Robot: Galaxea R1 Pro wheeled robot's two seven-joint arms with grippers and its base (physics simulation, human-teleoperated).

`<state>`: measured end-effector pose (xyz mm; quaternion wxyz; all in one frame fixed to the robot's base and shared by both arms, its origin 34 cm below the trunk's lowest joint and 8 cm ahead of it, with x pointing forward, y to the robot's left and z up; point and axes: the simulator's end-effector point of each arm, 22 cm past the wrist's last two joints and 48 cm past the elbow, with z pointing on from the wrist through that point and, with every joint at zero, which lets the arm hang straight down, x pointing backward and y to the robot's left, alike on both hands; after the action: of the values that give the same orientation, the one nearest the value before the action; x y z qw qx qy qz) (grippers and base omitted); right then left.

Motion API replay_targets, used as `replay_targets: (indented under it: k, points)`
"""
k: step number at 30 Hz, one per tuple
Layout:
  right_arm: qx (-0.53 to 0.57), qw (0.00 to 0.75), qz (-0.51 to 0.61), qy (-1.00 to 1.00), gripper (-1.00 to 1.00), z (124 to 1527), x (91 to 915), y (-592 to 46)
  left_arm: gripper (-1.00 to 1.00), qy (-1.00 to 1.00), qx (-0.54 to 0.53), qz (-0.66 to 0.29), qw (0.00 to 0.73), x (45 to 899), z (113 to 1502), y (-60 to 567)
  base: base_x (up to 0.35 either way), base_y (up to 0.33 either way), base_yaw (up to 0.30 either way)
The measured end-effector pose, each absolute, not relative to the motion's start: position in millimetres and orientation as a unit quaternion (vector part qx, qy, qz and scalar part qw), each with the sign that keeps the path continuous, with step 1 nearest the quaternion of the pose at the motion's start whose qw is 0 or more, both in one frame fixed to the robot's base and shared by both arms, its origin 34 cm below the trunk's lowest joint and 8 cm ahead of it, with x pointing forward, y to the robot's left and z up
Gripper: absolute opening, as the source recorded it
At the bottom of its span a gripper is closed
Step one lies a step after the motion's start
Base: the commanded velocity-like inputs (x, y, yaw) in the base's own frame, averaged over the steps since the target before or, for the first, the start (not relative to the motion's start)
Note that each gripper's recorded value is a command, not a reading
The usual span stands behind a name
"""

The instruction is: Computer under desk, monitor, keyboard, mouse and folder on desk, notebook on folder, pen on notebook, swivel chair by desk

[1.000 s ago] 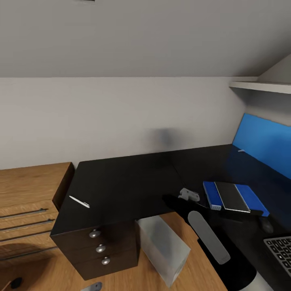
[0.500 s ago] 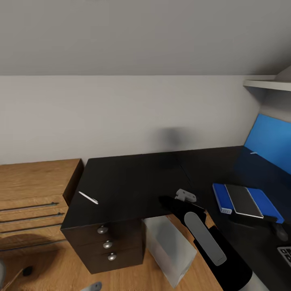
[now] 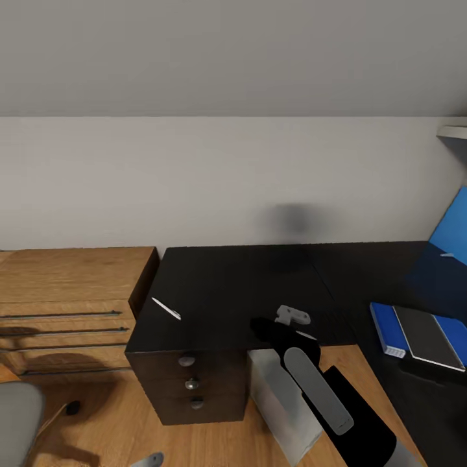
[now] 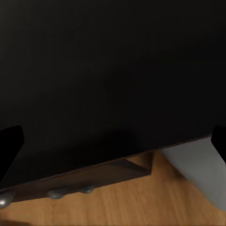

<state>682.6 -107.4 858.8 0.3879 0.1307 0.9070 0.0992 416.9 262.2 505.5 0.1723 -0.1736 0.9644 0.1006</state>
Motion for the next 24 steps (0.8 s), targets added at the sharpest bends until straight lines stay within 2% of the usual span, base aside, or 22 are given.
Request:
replay_targets:
  k: [24]
  points:
    - [0.130,0.383,0.092,0.910,1.00,848,684,-109,1.00,0.967,-0.171,0.102,0.162,410,500,261,0.000,0.000,0.235]
